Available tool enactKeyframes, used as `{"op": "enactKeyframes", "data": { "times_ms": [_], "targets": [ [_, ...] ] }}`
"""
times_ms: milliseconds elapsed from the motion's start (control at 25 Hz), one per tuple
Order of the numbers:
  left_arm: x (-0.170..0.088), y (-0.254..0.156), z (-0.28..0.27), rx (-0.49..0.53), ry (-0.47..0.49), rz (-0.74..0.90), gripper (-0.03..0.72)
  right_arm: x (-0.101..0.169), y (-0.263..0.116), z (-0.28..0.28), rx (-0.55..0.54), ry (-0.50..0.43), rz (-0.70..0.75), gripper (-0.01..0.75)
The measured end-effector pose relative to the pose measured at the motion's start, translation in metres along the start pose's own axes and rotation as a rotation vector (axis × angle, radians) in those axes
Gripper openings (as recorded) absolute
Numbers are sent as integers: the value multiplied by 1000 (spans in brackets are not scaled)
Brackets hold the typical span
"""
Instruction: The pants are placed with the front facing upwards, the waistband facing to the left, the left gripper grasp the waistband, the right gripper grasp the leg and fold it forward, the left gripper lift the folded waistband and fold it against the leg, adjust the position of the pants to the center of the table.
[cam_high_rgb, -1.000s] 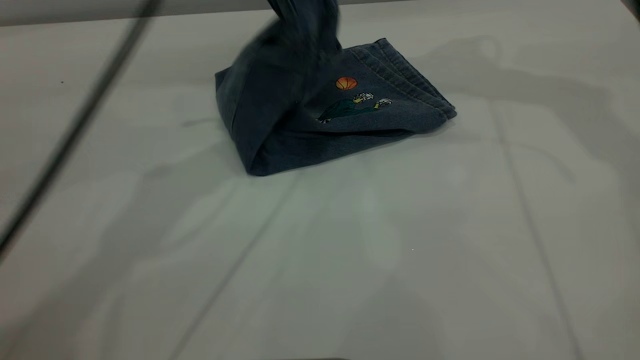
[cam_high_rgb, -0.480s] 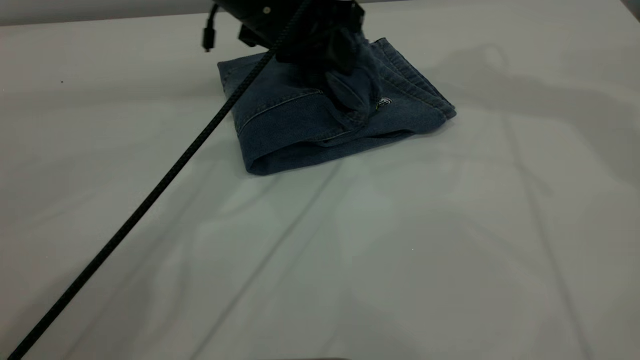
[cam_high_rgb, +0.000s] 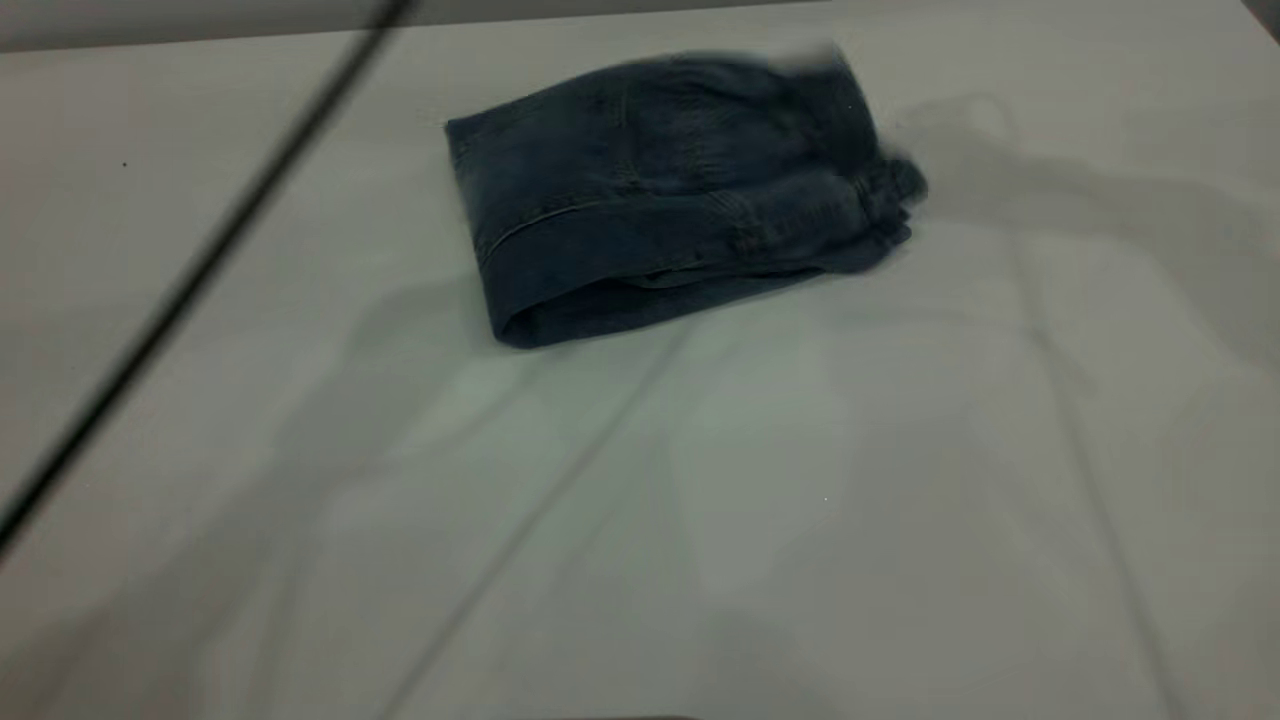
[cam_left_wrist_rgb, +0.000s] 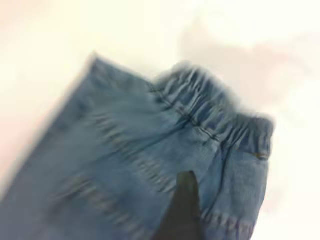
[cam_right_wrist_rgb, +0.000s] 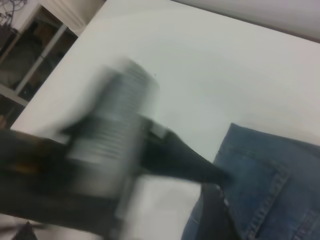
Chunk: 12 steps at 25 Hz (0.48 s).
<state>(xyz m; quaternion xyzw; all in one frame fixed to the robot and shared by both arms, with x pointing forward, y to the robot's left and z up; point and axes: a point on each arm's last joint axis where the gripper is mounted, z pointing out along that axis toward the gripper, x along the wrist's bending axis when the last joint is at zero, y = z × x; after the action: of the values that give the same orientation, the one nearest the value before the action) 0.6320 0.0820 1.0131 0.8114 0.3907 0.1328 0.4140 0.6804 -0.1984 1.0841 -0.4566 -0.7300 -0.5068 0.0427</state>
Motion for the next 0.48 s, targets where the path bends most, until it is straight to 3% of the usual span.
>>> {"op": "enactKeyframes", "data": {
  "times_ms": [240, 320, 480],
  "targets": [
    [11, 44, -95, -145, 101, 47, 581, 13, -10, 21, 96, -40, -22, 385],
    [13, 52, -124, -188, 123, 29, 581, 28, -21, 47, 183, -107, -55, 385],
    [5, 60, -158, -229, 117, 17, 580, 53, -53, 107, 325, -327, -107, 385]
  ]
}}
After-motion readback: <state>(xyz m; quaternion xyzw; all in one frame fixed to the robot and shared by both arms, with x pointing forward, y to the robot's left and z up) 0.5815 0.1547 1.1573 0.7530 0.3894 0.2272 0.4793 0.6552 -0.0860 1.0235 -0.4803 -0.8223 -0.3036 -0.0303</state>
